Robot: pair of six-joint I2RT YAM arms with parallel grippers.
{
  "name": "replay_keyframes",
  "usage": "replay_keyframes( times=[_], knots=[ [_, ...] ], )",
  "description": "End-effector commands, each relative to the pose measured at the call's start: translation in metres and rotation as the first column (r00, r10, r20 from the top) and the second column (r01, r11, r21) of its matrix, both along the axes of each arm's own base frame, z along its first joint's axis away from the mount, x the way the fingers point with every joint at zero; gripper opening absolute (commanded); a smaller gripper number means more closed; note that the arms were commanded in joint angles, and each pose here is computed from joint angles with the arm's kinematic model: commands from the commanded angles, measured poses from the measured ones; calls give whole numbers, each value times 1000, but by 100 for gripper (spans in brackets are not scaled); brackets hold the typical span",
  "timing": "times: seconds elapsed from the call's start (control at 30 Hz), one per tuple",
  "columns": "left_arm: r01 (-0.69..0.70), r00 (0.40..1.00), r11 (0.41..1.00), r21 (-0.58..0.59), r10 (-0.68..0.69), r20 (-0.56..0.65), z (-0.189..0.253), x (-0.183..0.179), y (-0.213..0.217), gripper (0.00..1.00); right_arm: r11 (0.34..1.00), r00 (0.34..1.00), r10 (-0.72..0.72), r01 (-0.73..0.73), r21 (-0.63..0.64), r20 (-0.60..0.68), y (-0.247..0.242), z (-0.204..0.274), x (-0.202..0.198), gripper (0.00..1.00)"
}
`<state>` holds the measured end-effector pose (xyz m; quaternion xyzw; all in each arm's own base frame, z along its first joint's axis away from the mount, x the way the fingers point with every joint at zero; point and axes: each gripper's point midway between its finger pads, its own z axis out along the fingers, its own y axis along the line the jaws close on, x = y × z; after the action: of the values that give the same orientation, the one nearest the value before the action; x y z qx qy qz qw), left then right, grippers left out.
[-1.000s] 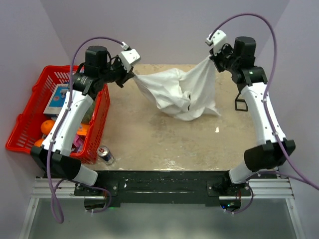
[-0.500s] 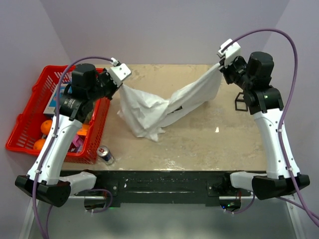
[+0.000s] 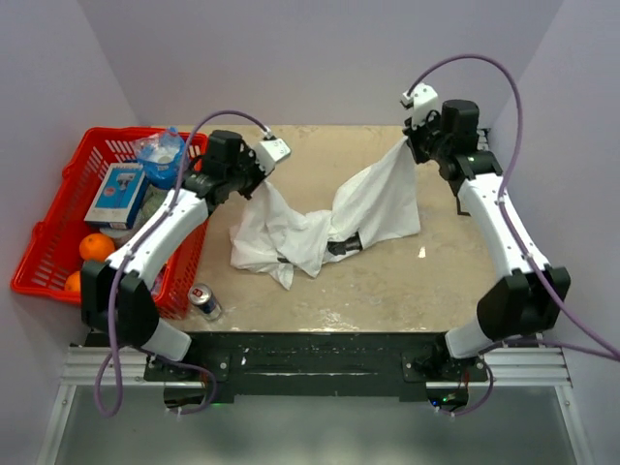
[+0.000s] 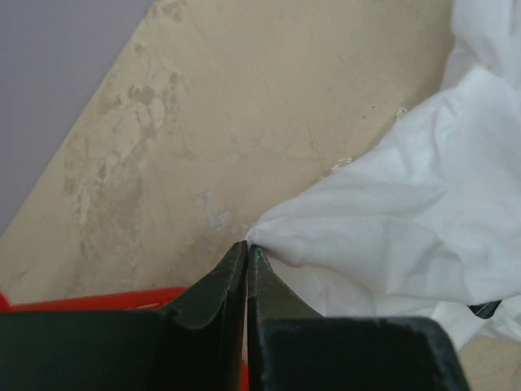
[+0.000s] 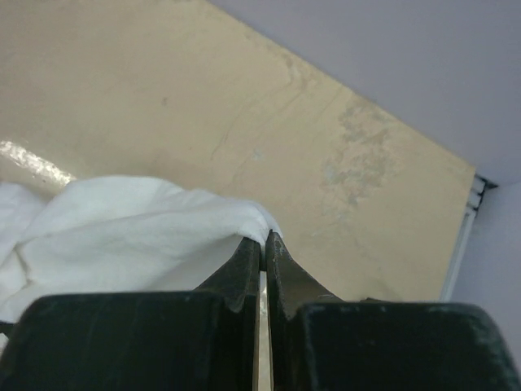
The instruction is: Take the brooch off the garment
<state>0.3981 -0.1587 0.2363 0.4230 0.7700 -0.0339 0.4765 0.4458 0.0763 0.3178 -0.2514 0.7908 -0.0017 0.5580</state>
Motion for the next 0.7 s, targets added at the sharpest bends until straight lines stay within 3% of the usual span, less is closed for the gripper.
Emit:
replay_keyframes(
  times=[0.0,0.03,0.1,0.13,0.17,0.23,0.4,0.53,0.57,0.67],
  knots=[
    [-39,994,997,-60,45,102,25,38,-19,31,994,995,-101,101,45,-10,-6,-20,29,0],
    [-26,994,997,-75,34,105,31,38,-23,44,994,995,-104,104,45,-4,-6,-17,33,0],
    [56,992,995,-87,-45,118,39,26,-35,54,994,995,-100,100,47,-7,-4,-17,36,0],
    [164,979,980,-117,-146,145,52,6,-47,60,994,995,-98,98,48,-1,-4,-14,37,0],
    [236,967,968,-89,-224,123,30,-12,-54,63,994,995,-95,95,47,-1,-3,-14,37,0],
    [361,927,929,-82,-347,142,27,-49,-67,75,994,995,-97,97,46,-12,-4,-20,37,0],
    [648,761,760,47,-647,-38,-58,-133,-100,76,995,996,-84,87,58,-41,-1,-32,35,0],
    [686,725,713,146,-688,-46,-100,-135,-98,73,994,996,-80,83,64,-44,1,-33,37,0],
    [712,695,678,185,-718,-44,-110,-136,-99,73,994,996,-79,82,66,-45,1,-33,37,0],
    [729,662,646,228,-749,5,-118,-131,-111,72,994,996,-72,76,76,-50,4,-33,37,0]
  ],
)
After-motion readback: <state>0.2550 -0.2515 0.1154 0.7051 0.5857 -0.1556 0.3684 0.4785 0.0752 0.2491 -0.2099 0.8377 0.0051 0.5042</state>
